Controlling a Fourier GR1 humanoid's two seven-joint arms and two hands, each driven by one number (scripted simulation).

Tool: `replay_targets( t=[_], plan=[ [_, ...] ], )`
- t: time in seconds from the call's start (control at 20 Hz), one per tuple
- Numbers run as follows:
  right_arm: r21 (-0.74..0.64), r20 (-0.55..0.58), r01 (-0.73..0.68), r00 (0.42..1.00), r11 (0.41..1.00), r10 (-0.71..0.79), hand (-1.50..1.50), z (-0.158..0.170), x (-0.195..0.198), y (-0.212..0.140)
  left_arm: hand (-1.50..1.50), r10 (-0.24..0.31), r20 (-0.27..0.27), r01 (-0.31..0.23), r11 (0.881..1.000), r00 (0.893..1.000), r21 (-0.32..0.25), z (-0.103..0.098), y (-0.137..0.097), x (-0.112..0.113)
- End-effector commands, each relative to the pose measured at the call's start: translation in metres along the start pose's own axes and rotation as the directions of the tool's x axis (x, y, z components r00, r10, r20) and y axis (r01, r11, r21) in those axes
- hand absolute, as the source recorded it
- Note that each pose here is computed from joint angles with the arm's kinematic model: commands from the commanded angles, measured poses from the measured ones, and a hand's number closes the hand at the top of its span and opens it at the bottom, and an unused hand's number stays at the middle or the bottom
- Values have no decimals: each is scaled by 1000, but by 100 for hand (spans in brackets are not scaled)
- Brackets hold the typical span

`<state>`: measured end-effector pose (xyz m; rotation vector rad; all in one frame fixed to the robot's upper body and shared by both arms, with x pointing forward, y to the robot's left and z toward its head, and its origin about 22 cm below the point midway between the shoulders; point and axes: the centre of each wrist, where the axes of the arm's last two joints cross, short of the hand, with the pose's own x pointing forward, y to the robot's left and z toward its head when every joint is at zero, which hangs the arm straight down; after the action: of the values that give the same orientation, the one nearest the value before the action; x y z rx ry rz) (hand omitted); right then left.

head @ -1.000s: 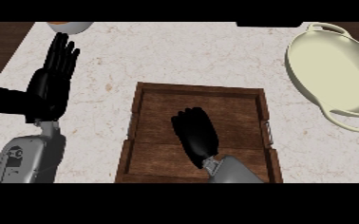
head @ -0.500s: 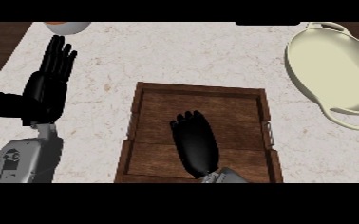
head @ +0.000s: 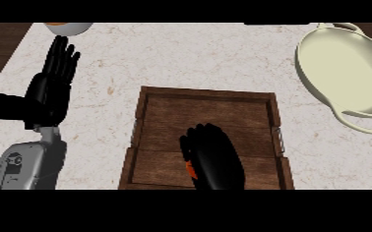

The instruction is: Pick the tomato from the tray and place it in the pot

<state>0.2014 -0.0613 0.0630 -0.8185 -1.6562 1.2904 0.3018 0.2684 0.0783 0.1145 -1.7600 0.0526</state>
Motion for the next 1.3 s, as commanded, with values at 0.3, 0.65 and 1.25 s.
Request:
replay_targets(
  t=[0.3, 0.65, 1.25],
  plan=[
    [-444, -235, -41, 969, 895, -72, 150, 6, -66, -92, 0, 2, -9, -2, 1000, 1000, 10, -1, 4, 4],
    [-555, -339, -104, 934, 825, -110, 150, 47, -130, -155, 0, -9, 7, 9, 1000, 1000, 21, -8, 19, 15],
    [-477, -484, -122, 863, 870, -144, 150, 35, -300, -193, 0, 2, 10, -1, 1000, 1000, -15, -15, -7, 5]
  ],
)
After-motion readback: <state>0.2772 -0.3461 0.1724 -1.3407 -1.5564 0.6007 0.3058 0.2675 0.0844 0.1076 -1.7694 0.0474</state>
